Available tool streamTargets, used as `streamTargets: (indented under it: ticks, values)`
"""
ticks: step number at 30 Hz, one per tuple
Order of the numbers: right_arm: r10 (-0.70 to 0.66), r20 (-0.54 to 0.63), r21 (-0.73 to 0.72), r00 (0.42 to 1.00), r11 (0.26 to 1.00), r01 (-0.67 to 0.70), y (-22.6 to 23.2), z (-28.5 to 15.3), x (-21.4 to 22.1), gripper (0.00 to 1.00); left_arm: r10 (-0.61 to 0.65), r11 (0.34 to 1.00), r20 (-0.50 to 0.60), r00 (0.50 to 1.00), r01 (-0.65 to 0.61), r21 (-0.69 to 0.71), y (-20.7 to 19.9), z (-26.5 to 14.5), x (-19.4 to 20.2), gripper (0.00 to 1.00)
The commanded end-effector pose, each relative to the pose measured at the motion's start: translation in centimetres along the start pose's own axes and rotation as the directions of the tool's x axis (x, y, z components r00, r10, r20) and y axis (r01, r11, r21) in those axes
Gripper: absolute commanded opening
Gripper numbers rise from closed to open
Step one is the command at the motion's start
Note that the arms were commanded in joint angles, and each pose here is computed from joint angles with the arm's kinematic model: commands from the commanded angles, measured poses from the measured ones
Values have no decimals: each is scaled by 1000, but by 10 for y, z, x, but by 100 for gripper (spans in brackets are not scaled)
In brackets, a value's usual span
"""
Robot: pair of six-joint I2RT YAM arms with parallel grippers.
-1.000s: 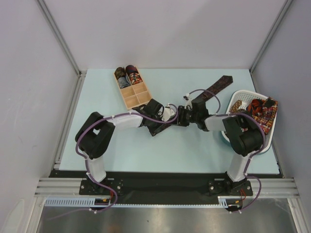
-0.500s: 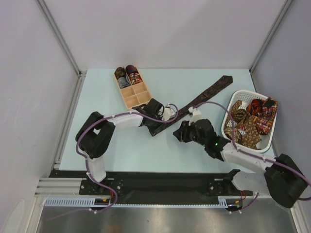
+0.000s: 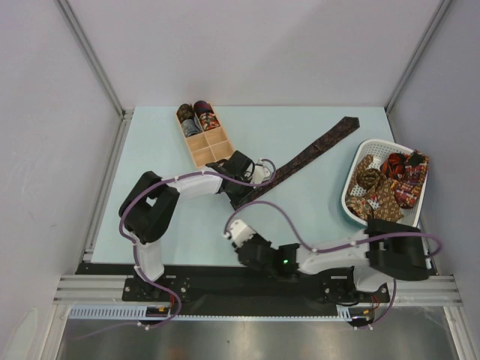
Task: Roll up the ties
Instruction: Roll the tie
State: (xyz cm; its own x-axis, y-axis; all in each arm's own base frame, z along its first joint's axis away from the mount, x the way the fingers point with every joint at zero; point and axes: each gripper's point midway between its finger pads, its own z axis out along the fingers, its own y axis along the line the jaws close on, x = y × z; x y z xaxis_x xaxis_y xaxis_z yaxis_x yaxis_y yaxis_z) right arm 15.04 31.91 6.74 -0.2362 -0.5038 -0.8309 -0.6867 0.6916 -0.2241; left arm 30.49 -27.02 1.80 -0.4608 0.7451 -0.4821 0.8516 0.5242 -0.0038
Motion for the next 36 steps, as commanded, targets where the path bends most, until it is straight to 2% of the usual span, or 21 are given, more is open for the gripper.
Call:
streamTargets:
  ticks: [1, 2, 4, 5, 7, 9, 10, 12, 15, 16, 19, 29, 36]
  values:
    - [-209, -14, 165, 978, 964, 209, 3, 15, -22, 34, -43, 998, -33, 999, 44, 38, -5, 1, 1, 33]
    - [-207, -2, 186, 978, 961, 204, 10, 20, -40, 33, -46, 998, -45, 998, 48, 39, -6, 1, 3, 33]
    - [-280, -113, 207, 953, 932, 298, 10, 37, -23, 34, -54, 998, -60, 997, 57, 36, -5, 2, 5, 33]
    - [-255, -99, 226, 962, 936, 272, 14, 44, -44, 34, -56, 998, -62, 996, 58, 35, -5, 2, 5, 33]
    - [-300, -206, 224, 932, 912, 343, 13, 60, -29, 36, -58, 998, -64, 996, 60, 35, -5, 2, 4, 33]
    - [-306, -247, 250, 919, 897, 366, 10, 72, -43, 38, -65, 997, -82, 994, 68, 36, -5, 2, 7, 33]
    - [-335, -296, 253, 894, 875, 412, 10, 83, -31, 39, -69, 997, -87, 994, 72, 37, -5, 1, 6, 33]
    - [-354, -332, 303, 874, 837, 455, 4, 90, -45, 40, -73, 996, -96, 993, 77, 36, -5, 2, 8, 33]
    - [-371, -406, 314, 835, 801, 509, -5, 104, -38, 41, -77, 996, -106, 991, 82, 36, -6, 2, 8, 34]
    - [-361, -399, 323, 843, 805, 498, -4, 108, -46, 42, -80, 996, -113, 990, 85, 38, -6, 2, 8, 34]
    - [-386, -434, 323, 814, 777, 541, -11, 117, -48, 46, -90, 995, -123, 988, 95, 37, -6, 2, 8, 34]
    - [-424, -464, 333, 778, 730, 596, -29, 138, -48, 47, -117, 990, -188, 975, 129, 56, -10, 3, 12, 35]
    - [-416, -479, 307, 773, 745, 592, -37, 148, -45, 48, -111, 991, -206, 972, 124, 54, -10, 4, 12, 35]
